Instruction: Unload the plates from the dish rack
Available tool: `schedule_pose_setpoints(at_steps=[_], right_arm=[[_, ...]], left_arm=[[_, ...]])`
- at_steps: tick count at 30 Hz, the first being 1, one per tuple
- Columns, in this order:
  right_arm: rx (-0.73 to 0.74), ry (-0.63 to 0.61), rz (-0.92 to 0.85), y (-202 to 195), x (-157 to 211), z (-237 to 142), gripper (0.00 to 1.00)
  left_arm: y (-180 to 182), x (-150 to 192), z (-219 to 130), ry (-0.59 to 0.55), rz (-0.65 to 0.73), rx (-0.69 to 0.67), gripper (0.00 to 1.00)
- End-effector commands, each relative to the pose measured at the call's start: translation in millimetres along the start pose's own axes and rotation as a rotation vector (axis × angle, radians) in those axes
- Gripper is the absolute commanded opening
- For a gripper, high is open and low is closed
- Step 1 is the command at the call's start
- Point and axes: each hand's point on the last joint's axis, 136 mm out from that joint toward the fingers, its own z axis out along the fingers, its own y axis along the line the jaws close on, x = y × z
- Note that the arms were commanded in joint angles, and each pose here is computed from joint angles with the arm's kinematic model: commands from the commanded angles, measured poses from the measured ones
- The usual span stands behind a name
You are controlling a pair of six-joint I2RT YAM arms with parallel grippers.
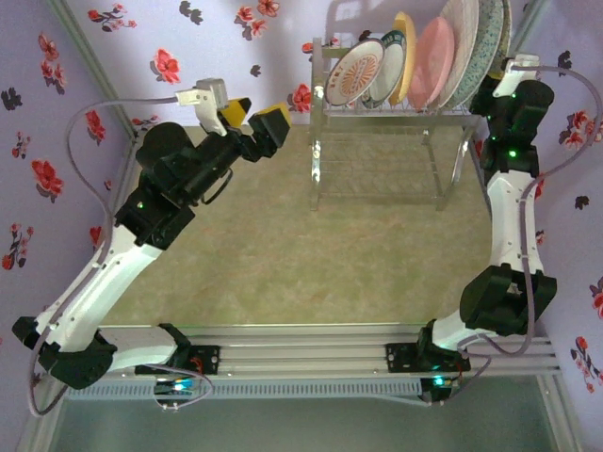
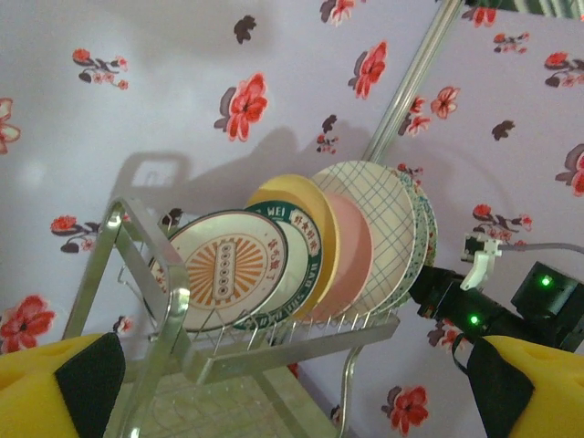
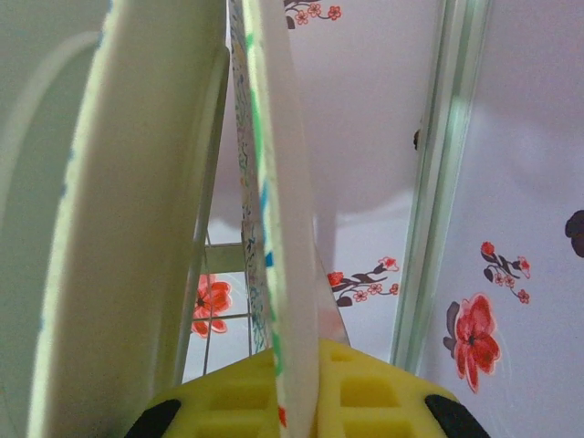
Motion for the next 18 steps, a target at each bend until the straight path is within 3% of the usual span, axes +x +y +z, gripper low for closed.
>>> schedule_pose_setpoints(at_steps=[1, 18], right_arm=[[0.003, -0.152, -0.02, 2.4, -57.5, -18.0, 0.0], [0.078, -0.216, -0.026, -8.6, -95.0, -33.6, 0.0]], left_arm=[[-16.5, -29.1, -9.9, -0.134, -0.023, 0.073, 1.0], [-24.6, -31.2, -8.1, -0.142, -0.034, 0.118, 1.0]])
